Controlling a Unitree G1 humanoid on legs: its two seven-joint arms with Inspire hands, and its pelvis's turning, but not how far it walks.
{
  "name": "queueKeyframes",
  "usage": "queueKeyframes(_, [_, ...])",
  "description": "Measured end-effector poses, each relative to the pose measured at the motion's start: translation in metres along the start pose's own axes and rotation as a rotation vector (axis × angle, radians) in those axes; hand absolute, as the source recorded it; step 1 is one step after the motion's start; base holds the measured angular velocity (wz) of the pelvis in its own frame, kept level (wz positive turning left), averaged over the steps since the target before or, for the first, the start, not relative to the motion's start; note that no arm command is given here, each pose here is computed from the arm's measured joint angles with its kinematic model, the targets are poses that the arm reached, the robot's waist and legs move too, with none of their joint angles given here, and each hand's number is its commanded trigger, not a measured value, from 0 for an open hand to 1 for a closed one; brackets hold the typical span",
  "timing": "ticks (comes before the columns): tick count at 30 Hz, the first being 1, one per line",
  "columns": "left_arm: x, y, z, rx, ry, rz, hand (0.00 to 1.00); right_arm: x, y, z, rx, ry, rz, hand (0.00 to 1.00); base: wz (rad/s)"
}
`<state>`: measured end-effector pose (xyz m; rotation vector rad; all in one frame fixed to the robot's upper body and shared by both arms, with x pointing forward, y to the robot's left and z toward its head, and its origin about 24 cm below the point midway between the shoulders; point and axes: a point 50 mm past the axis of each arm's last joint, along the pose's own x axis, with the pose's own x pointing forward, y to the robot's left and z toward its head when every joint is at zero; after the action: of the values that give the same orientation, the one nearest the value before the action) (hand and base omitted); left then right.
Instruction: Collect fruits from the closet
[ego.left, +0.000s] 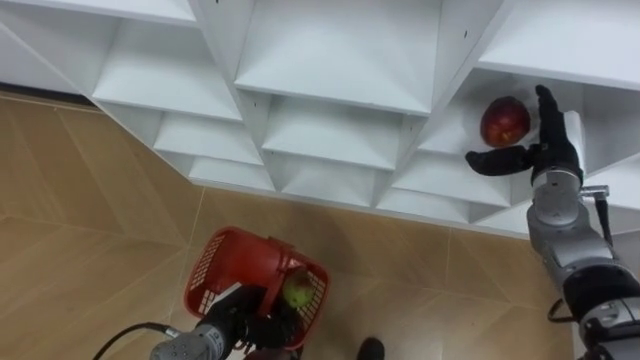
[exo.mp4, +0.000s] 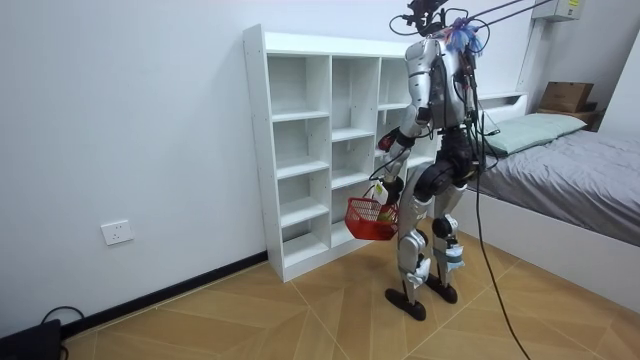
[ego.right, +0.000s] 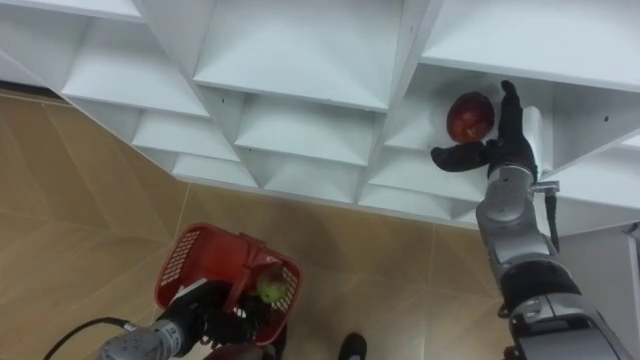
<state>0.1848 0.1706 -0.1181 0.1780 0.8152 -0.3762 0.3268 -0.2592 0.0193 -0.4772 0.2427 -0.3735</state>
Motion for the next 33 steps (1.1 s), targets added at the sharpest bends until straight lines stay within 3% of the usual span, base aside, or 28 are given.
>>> queueKeyframes(7, [0.0, 0.0, 0.0, -0.012, -0.002, 0.001, 1.0, 0.0006, 0.0002, 0.0004, -0.004, 0.007, 0.004, 0.01, 0.0])
queueKeyframes(8, [0.0, 0.0001, 0.0001, -0.016, -0.003, 0.002, 1.0, 0.0006, 0.0004, 0.0004, -0.005, 0.007, 0.008, 0.2, 0.0])
queueKeyframes(9, [-0.0001, 0.0001, 0.0, -0.016, -0.003, 0.002, 1.0, 0.0006, 0.0004, 0.0003, -0.006, 0.007, 0.008, 0.49, 0.0])
queueKeyframes(10, [-0.0001, 0.0001, -0.0001, -0.016, -0.002, 0.002, 1.0, 0.0006, 0.0004, 0.0003, -0.006, 0.007, 0.008, 0.91, 0.0])
queueKeyframes(11, [-0.0001, 0.0001, -0.0005, -0.017, -0.001, 0.002, 1.0, 0.0006, 0.0004, 0.0003, -0.006, 0.007, 0.007, 1.0, 0.0])
queueKeyframes(33, [0.0, 0.0005, -0.003, -0.021, 0.011, 0.008, 1.0, 0.0022, -0.0085, 0.0004, 0.022, 0.015, -0.063, 1.0, 0.0])
